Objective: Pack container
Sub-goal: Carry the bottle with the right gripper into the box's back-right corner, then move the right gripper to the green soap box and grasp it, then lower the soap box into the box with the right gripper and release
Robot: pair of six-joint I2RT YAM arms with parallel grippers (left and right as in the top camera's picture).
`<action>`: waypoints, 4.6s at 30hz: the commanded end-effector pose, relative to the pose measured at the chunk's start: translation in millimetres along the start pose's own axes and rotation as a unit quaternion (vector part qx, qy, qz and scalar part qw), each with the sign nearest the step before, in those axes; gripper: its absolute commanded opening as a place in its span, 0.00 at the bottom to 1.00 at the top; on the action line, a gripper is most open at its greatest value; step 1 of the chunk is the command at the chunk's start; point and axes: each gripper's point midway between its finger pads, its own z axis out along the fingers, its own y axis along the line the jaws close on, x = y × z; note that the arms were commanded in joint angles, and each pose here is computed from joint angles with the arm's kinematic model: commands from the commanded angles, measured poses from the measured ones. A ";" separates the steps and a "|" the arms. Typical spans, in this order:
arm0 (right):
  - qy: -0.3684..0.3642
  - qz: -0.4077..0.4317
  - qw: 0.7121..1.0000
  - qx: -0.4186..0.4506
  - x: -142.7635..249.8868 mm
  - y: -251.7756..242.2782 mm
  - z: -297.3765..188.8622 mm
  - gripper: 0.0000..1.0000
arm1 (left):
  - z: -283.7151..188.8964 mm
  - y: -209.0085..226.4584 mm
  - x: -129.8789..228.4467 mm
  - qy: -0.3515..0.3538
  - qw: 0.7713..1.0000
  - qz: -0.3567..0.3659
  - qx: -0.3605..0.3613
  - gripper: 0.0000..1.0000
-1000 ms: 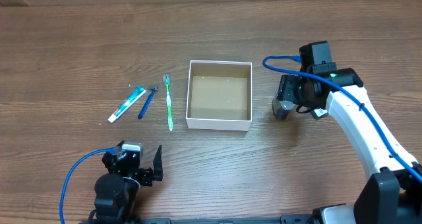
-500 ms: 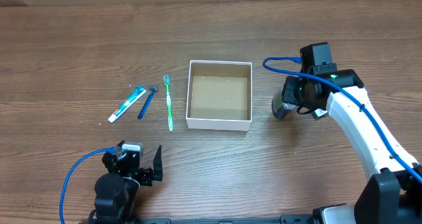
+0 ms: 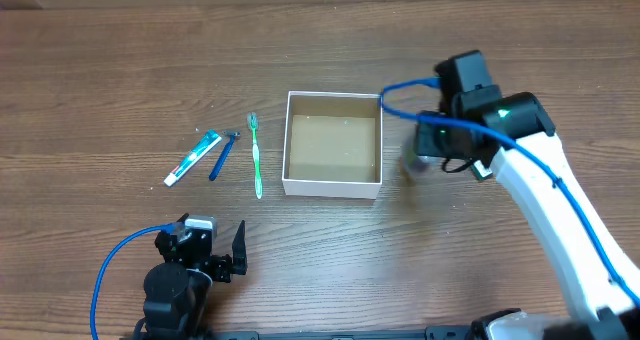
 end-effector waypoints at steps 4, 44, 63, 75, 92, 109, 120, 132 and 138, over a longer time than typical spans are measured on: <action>-0.111 -0.063 0.992 -0.005 -5.6 54.9 -71.1 0.35 | 0.2 -1.2 0.4 -0.003 1.000 0.001 0.004 1.00; -0.063 0.098 0.991 0.072 -43.4 -44.6 -15.5 1.00 | 0.2 -1.2 0.4 -0.003 1.000 0.001 0.004 1.00; 0.197 0.052 0.977 0.060 23.3 -164.4 149.6 1.00 | 0.2 -1.2 0.4 -0.003 1.000 0.001 0.004 1.00; 0.206 0.046 0.976 0.050 31.2 -161.7 173.6 0.93 | 0.2 -1.2 0.4 -0.003 1.000 0.001 0.004 1.00; 0.208 0.153 0.965 0.036 37.6 -141.7 133.9 0.55 | 0.2 -1.2 0.5 -0.002 1.000 0.001 0.004 1.00; -0.091 -0.125 0.975 -0.160 8.2 89.9 -55.5 0.48 | 0.2 -1.4 0.5 -0.002 1.000 0.001 0.005 1.00; -0.024 -0.159 0.986 -0.039 14.1 110.6 64.1 0.48 | 0.2 -1.4 0.6 -0.002 1.000 0.001 0.005 1.00; -0.016 -0.206 0.978 -0.041 21.6 112.2 58.7 0.75 | 0.2 -1.4 0.6 -0.002 1.000 0.001 0.005 1.00; -0.046 -0.093 0.993 -0.051 14.9 86.9 4.2 0.88 | 0.2 -1.4 0.6 -0.002 1.000 0.001 0.005 1.00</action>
